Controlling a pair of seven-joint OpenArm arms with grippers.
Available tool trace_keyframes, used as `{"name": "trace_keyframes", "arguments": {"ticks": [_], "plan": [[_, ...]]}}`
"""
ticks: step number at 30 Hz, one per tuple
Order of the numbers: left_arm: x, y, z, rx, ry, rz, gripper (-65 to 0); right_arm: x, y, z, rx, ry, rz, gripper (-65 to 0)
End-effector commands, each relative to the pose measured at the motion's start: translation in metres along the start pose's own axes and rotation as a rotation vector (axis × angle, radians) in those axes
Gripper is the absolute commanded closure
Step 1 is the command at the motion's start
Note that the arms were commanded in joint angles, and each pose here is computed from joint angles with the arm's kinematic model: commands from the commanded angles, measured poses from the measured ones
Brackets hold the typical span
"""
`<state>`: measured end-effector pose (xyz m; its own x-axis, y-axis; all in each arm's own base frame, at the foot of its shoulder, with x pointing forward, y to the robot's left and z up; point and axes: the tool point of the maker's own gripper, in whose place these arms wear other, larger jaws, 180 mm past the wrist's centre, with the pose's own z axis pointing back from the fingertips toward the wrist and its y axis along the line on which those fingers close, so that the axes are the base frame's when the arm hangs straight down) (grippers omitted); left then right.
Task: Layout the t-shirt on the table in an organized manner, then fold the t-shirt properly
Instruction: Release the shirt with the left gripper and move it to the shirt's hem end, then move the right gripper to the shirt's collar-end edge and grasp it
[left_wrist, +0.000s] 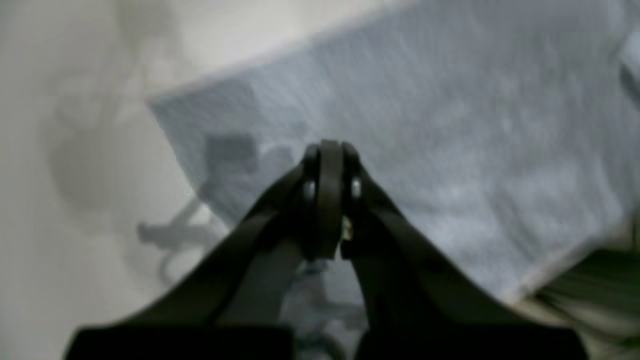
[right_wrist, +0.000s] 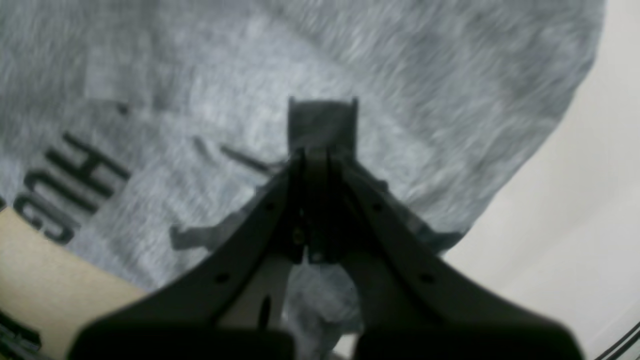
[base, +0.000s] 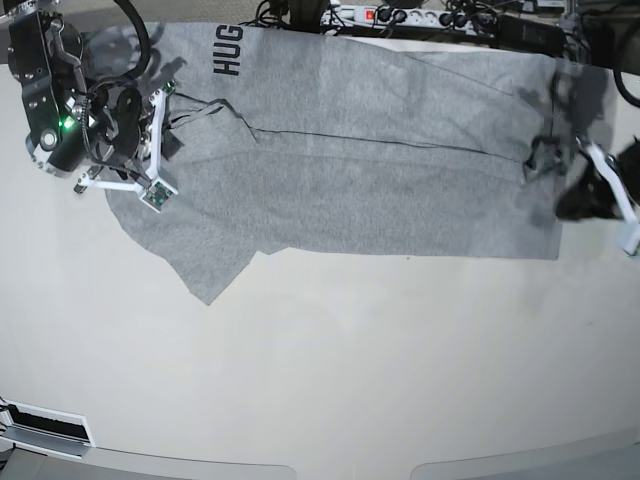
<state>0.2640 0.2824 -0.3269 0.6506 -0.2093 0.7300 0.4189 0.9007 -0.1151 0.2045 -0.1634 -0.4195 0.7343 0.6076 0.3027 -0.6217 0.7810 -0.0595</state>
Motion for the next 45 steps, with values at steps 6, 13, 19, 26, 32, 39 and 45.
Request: {"name": "trace_keyframes", "arguments": {"ticks": [6, 13, 19, 26, 32, 39, 45], "plan": [[0.002, 0.092, -0.002, 0.15, -0.096, 0.283, -7.0, 0.013, -0.006, 0.005, -0.019, -0.059, 0.003, -2.8], [-0.007, 0.142, -0.02, 0.17, -0.153, 0.494, -32.9, 0.02, -0.012, 0.006, -0.051, -0.1, -0.073, -31.7], [-0.017, 0.157, -0.047, 0.255, -0.103, 0.481, -32.9, 0.02, -0.013, 0.006, -0.052, -0.1, -0.075, -31.7], [-0.031, 0.126, -0.102, 0.264, -0.035, 0.42, -32.9, 0.019, -0.015, 0.006, -0.065, -0.095, -0.103, -31.7], [-0.035, 0.087, -0.133, 0.168, -0.011, 0.437, -31.8, 0.02, -0.015, 0.006, -0.066, -0.1, -0.101, -31.7], [-0.028, 0.093, -0.128, 0.17, -0.048, 0.473, 0.0, 0.032, -0.068, 0.016, -0.344, -0.186, -0.117, -38.6], [-0.038, 0.102, -0.125, 0.229, -0.004, 0.455, 0.0, 0.044, -0.113, -0.001, -0.394, -0.198, -0.155, -42.2]]}}
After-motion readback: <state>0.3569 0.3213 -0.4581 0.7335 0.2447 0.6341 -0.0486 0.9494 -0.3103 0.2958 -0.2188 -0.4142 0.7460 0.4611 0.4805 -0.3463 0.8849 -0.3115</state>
